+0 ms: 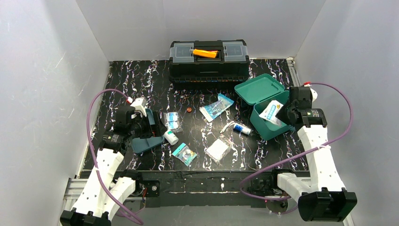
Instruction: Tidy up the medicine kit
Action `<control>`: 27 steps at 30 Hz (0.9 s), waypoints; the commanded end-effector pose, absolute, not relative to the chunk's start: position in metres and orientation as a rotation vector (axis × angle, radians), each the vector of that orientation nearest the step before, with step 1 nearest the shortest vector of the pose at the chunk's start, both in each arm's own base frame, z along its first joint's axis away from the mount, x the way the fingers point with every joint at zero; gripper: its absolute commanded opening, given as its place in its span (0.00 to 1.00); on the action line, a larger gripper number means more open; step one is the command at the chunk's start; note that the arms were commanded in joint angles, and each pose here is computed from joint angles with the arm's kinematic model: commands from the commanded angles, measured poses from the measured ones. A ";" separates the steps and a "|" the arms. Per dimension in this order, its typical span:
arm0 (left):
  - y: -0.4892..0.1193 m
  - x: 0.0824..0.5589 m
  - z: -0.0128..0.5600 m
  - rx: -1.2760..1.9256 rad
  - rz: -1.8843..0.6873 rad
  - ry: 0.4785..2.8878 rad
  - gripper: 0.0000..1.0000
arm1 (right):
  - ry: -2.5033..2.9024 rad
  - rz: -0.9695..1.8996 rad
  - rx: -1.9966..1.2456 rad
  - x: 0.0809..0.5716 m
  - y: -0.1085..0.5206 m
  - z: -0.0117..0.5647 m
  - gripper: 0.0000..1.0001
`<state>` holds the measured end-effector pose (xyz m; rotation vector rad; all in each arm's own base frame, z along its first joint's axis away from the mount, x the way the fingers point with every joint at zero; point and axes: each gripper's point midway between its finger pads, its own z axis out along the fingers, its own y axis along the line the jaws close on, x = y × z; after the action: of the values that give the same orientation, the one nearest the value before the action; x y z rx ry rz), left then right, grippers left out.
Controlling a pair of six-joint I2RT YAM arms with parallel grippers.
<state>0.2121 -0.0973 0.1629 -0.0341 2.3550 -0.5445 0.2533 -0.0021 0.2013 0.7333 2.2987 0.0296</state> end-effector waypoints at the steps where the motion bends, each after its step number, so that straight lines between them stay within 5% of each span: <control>1: -0.095 0.211 0.167 -0.032 -0.537 2.337 0.99 | 2.258 0.085 0.844 0.262 -0.012 0.193 0.01; 27: -0.097 0.209 0.171 -0.027 -0.548 2.318 0.99 | 2.398 0.149 1.263 0.291 -0.002 0.079 0.01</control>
<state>0.2107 -0.0971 0.1688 -0.0289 2.3263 -0.5485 0.2812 -0.0046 0.0849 1.1904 2.4390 0.1072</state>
